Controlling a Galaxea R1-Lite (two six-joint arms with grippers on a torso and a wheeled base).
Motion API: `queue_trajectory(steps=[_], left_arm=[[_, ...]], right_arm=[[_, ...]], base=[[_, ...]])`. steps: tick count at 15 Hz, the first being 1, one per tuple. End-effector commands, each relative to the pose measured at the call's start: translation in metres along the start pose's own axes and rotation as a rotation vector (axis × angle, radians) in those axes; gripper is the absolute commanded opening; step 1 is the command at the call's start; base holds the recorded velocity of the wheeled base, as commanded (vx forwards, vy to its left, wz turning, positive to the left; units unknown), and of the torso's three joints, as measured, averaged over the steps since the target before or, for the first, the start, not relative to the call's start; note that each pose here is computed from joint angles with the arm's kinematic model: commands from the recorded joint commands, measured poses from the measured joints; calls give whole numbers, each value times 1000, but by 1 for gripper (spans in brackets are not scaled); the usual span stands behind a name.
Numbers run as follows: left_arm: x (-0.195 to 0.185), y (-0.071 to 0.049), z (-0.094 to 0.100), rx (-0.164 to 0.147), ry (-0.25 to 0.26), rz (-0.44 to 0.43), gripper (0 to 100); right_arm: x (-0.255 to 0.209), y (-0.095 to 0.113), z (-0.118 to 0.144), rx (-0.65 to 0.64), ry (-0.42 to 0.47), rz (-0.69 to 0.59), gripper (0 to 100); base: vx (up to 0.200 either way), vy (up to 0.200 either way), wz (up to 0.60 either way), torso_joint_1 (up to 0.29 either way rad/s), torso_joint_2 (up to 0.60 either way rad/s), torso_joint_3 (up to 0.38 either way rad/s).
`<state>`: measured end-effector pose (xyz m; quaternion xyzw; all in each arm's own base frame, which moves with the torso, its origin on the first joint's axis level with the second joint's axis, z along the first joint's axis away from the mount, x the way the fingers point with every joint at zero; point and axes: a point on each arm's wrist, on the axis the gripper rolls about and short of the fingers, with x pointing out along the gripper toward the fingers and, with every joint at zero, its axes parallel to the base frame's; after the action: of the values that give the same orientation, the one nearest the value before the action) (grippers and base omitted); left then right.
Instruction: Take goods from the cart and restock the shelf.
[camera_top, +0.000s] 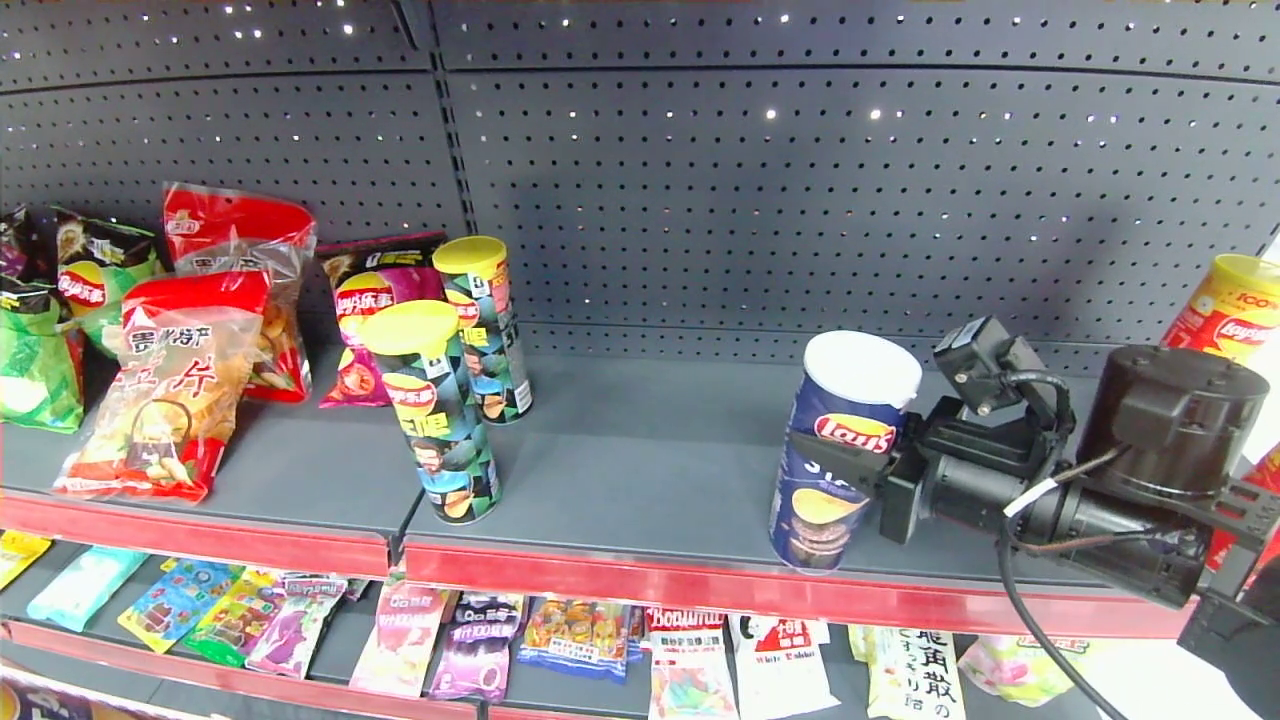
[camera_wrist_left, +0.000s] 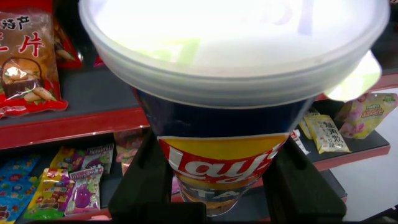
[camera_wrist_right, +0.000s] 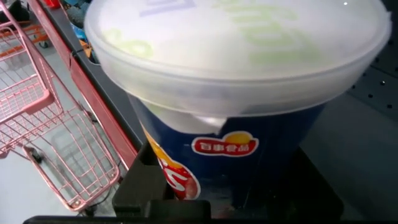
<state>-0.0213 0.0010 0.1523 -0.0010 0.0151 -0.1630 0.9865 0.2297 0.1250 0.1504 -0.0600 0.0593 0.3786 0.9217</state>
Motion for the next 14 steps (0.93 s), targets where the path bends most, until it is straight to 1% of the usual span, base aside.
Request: queue_trajectory(steps=[1,7,8,14], left_arm=[[0,0,0,0,-1,1,0],[0,0,0,0,1,-1,0],[0,0,0,0,1,-1,0],[1,0,-3,-2,10,-2,0]], right_arm=[[0,2,-1,0,6,6,0],[-1,4,-3,-1,14,13,0],[-1,4,-3,-1,14,13,100],[-2,3,0,0,1,9,100]], base=[[0,0,0,0,0,0],[0,0,0,0,0,0],[0,0,0,0,0,0],[0,0,0,0,0,0]])
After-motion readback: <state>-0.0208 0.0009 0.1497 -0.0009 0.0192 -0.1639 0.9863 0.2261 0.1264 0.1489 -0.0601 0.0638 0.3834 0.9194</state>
